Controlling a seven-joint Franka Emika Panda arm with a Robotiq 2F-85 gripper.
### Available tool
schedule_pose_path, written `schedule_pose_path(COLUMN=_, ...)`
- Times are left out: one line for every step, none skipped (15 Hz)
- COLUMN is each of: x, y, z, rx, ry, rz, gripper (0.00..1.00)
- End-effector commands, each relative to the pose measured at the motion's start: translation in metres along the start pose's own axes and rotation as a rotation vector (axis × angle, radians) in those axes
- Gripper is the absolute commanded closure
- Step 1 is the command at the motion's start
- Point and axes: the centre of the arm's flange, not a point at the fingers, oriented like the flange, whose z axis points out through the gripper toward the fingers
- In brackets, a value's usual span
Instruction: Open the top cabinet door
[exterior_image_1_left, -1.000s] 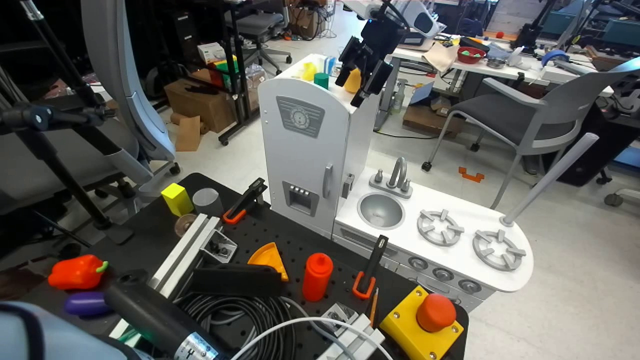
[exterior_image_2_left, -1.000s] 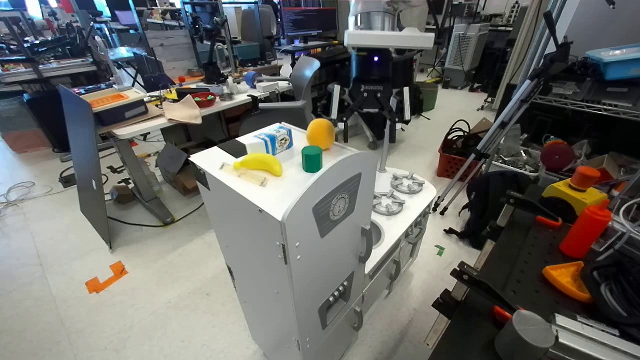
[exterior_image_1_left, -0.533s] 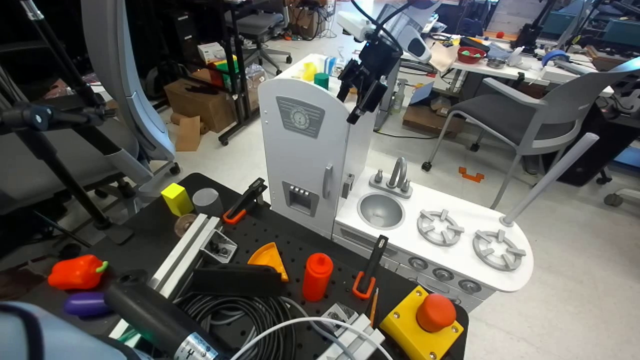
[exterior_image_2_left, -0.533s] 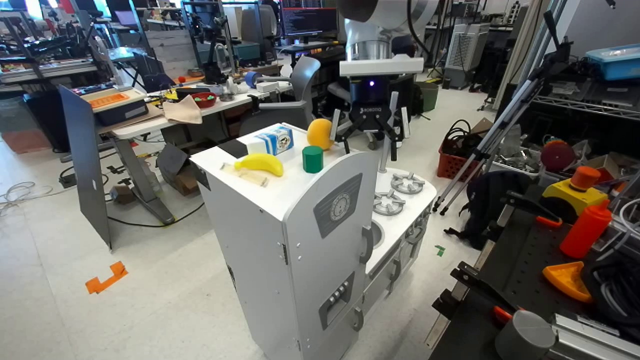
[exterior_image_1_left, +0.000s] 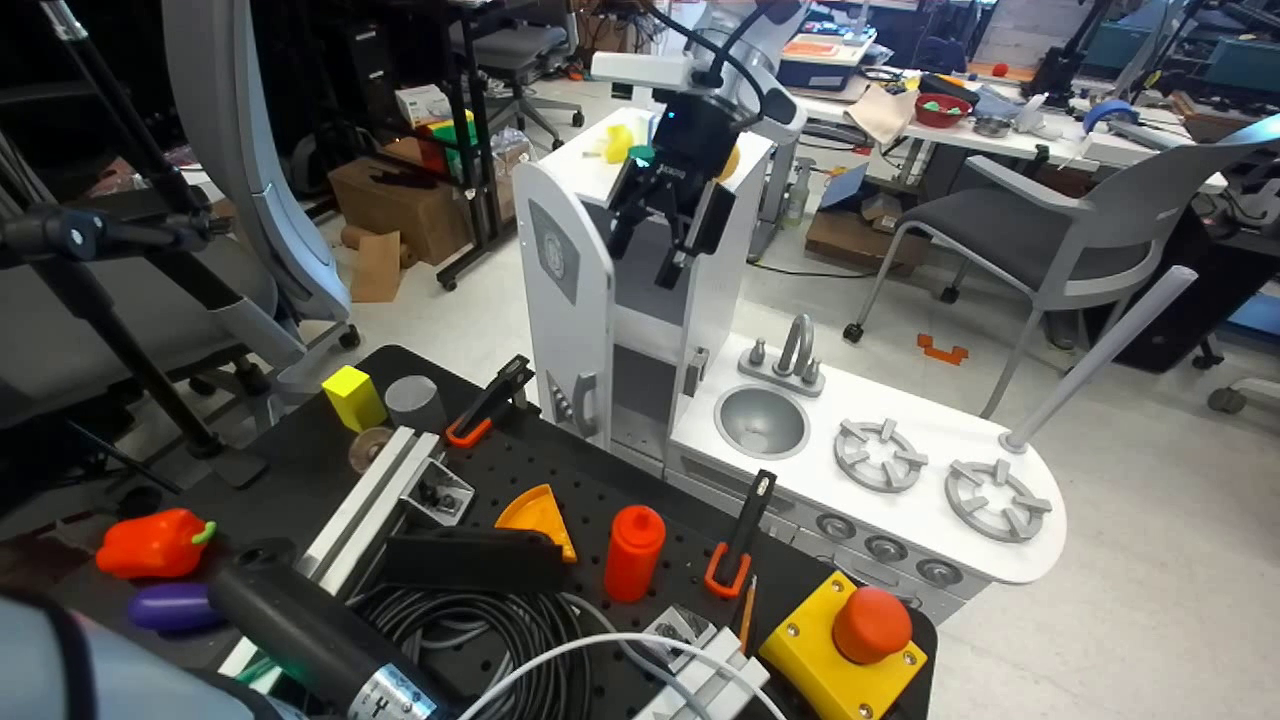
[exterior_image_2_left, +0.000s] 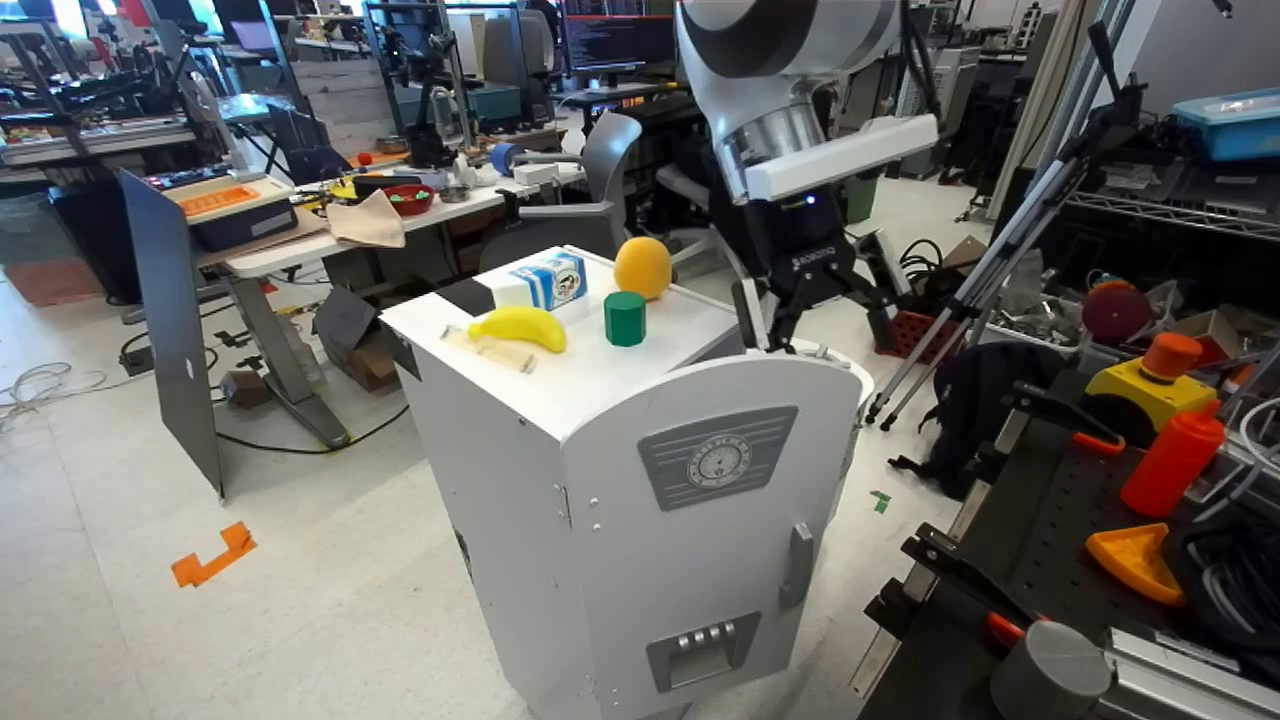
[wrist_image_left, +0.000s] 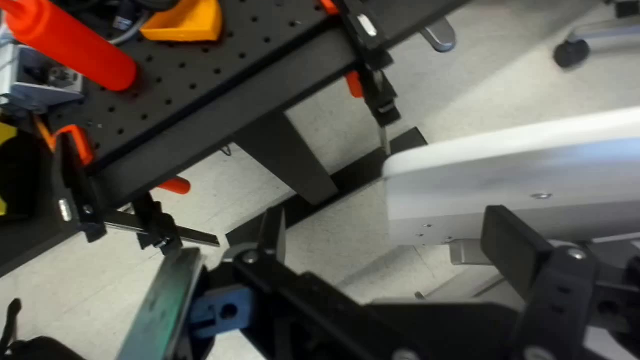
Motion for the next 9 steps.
schedule_pose_path(x=-0.069, y=0.031, z=0.034, rx=-0.135, ry=0.038, rz=-0.118, gripper=0.0)
schedule_pose_path(x=-0.076, y=0.035, z=0.042, rx=-0.157, ry=0.052, rz=-0.133, gripper=0.0)
schedule_pose_path(x=-0.083, y=0.038, z=0.048, rx=-0.172, ry=0.063, rz=-0.143, gripper=0.0)
schedule_pose_path(x=-0.089, y=0.042, z=0.052, rx=-0.18, ry=0.08, rz=-0.15, gripper=0.0)
schedule_pose_path(x=-0.094, y=0.044, z=0.057, rx=-0.175, ry=0.107, rz=-0.155, gripper=0.0)
schedule_pose_path(x=-0.097, y=0.047, z=0.06, rx=-0.175, ry=0.131, rz=-0.16, gripper=0.0)
schedule_pose_path(x=-0.101, y=0.05, z=0.063, rx=-0.177, ry=0.152, rz=-0.164, gripper=0.0)
schedule_pose_path(x=-0.104, y=0.052, z=0.064, rx=-0.177, ry=0.171, rz=-0.17, gripper=0.0)
schedule_pose_path(x=-0.107, y=0.054, z=0.065, rx=-0.178, ry=0.185, rz=-0.176, gripper=0.0)
